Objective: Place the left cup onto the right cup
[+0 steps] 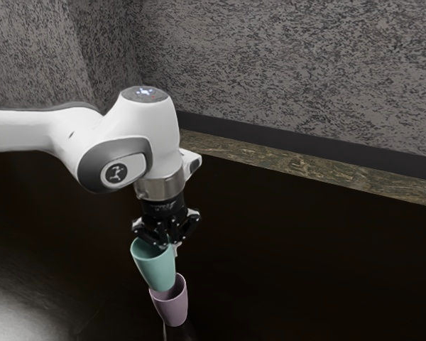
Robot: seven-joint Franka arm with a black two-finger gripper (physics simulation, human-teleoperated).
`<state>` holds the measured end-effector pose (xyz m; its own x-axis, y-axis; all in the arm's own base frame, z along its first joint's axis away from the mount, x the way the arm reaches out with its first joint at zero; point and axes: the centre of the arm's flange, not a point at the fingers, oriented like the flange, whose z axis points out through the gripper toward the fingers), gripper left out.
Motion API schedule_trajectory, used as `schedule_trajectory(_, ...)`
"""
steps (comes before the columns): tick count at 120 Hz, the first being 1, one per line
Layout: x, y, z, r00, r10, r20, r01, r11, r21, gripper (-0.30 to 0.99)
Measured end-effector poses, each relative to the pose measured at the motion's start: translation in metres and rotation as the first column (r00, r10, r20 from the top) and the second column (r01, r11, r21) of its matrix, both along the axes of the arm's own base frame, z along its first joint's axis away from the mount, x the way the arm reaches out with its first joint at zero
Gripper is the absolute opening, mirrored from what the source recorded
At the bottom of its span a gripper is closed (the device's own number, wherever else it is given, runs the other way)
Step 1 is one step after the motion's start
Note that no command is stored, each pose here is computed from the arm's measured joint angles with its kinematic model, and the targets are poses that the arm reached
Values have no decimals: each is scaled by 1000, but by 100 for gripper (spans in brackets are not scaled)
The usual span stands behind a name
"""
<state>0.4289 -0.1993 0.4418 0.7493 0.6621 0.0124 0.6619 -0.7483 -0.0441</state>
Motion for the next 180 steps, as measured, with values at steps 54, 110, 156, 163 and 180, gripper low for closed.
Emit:
schedule_trajectory(54,3,0,-9,999,50,-5,-50,999,-3,-9)
schedule_trajectory(110,5,0,-18,997,72,-15,-72,997,0,-9)
schedule_trajectory(156,9,0,-22,997,80,-13,-80,997,-2,-9)
schedule_trajectory(163,10,0,-22,997,79,-13,-79,997,-2,-9)
schedule_trajectory(180,14,1,-26,997,78,-14,-78,997,-3,-9)
